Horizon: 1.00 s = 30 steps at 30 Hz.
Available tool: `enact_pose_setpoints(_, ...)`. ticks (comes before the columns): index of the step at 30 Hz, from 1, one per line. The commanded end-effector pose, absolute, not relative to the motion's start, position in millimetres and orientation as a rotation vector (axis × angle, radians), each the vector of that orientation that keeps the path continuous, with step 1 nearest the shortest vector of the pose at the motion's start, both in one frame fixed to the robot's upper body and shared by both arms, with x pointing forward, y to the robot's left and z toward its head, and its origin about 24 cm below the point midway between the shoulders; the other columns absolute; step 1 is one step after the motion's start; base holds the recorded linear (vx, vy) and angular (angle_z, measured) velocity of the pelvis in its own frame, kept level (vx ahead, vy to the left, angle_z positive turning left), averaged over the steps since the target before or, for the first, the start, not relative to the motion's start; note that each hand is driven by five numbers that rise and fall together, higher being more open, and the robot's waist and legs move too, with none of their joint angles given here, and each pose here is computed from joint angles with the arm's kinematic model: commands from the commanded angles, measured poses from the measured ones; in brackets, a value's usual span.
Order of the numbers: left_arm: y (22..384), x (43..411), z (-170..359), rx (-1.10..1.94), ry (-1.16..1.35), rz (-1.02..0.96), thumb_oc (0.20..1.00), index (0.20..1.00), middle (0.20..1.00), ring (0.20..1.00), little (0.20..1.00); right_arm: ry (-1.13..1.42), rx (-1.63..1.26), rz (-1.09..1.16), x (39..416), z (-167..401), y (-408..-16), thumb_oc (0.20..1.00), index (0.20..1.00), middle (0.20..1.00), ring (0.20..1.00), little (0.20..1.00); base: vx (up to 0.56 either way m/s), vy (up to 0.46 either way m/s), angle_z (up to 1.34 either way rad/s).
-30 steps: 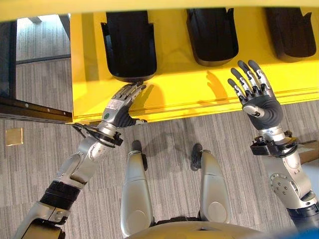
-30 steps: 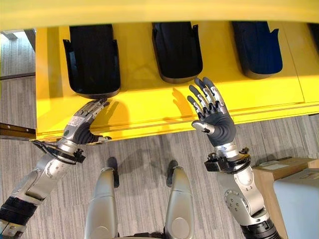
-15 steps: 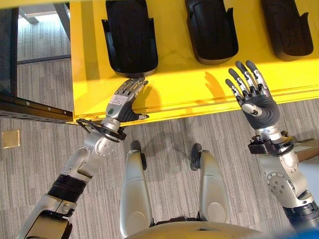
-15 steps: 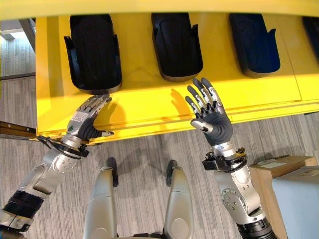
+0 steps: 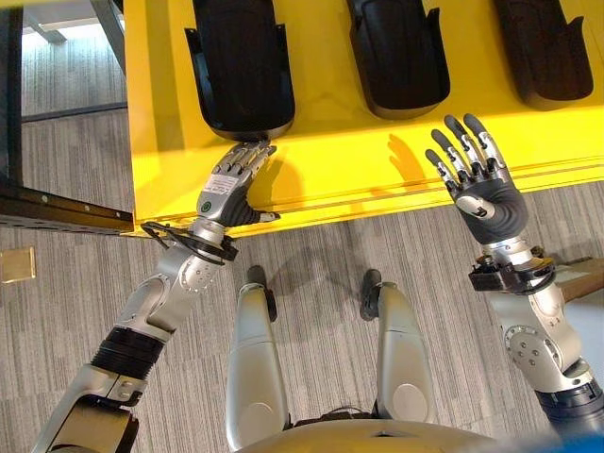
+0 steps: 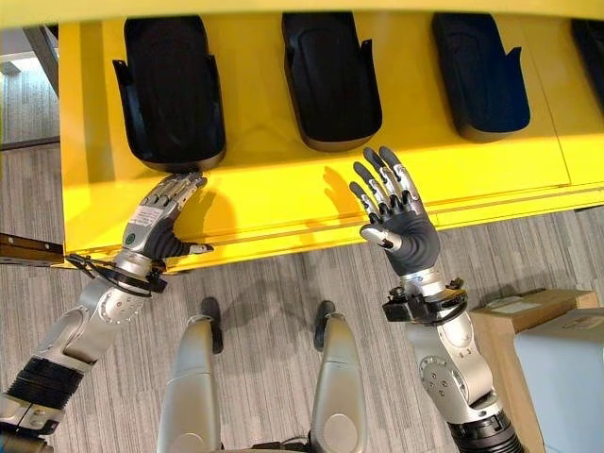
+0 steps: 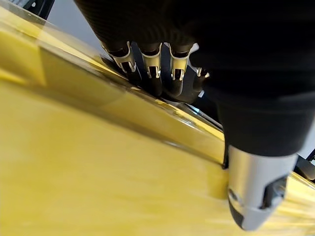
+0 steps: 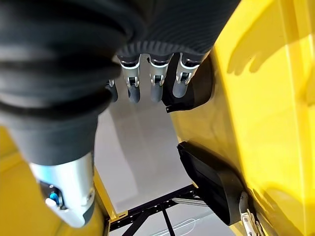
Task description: Move parts from the plastic box to the shelf.
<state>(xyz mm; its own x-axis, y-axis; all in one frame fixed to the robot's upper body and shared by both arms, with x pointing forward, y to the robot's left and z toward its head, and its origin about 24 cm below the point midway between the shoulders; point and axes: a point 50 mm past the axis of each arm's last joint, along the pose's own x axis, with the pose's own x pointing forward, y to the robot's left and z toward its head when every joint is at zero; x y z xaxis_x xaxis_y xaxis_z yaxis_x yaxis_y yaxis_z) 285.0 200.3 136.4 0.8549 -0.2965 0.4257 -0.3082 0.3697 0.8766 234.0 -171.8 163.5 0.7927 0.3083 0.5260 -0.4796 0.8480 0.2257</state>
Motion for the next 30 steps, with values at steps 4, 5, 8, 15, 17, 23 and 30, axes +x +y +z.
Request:
enact_pose_setpoints(4, 234, 300, 140, 1.235, -0.446, 0.199, 1.000, 1.000, 1.000, 1.000, 1.000, -0.600, 0.383, 0.464, 230, 182, -171, 1.000, 1.000, 1.000, 1.000, 1.000, 0.00, 0.000, 0.00)
enact_pose_setpoints(5, 234, 301, 143, 1.234, -0.455, 0.204, 1.000, 1.000, 1.000, 1.000, 1.000, -0.599, 0.383, 0.465, 230, 182, -170, 1.000, 1.000, 1.000, 1.000, 1.000, 0.00, 0.000, 0.00)
enact_pose_setpoints(8, 231, 303, 145, 1.225, -0.469, 0.204, 1.000, 1.000, 1.000, 1.000, 1.000, -0.597, 0.382, 0.468, 230, 182, -170, 1.000, 1.000, 1.000, 1.000, 1.000, 0.00, 0.000, 0.00)
enact_pose_setpoints(15, 223, 301, 144, 1.194, -0.488, 0.161, 1.000, 1.000, 1.000, 1.000, 1.000, -0.597, 0.382, 0.475, 231, 182, -168, 1.000, 1.000, 1.000, 1.000, 1.000, -0.01, 0.002, 0.00)
enact_pose_setpoints(17, 220, 299, 143, 1.177, -0.492, 0.138, 1.000, 1.000, 1.000, 1.000, 1.000, -0.597, 0.384, 0.475, 231, 182, -167, 1.000, 1.000, 1.000, 1.000, 1.000, -0.09, 0.009, 0.01)
enact_pose_setpoints(23, 206, 264, 129, 0.995, -0.464, -0.099, 1.000, 1.000, 1.000, 1.000, 1.000, -0.606, 0.387, 0.457, 229, 181, -169, 1.000, 1.000, 1.000, 1.000, 1.000, 0.01, -0.003, 0.00)
enact_pose_setpoints(30, 206, 231, 125, 0.749, -0.398, -0.264, 1.000, 1.000, 1.000, 1.000, 1.000, -0.580, 0.387, 0.446, 228, 174, -172, 1.000, 1.000, 1.000, 1.000, 1.000, -0.02, 0.002, 0.02)
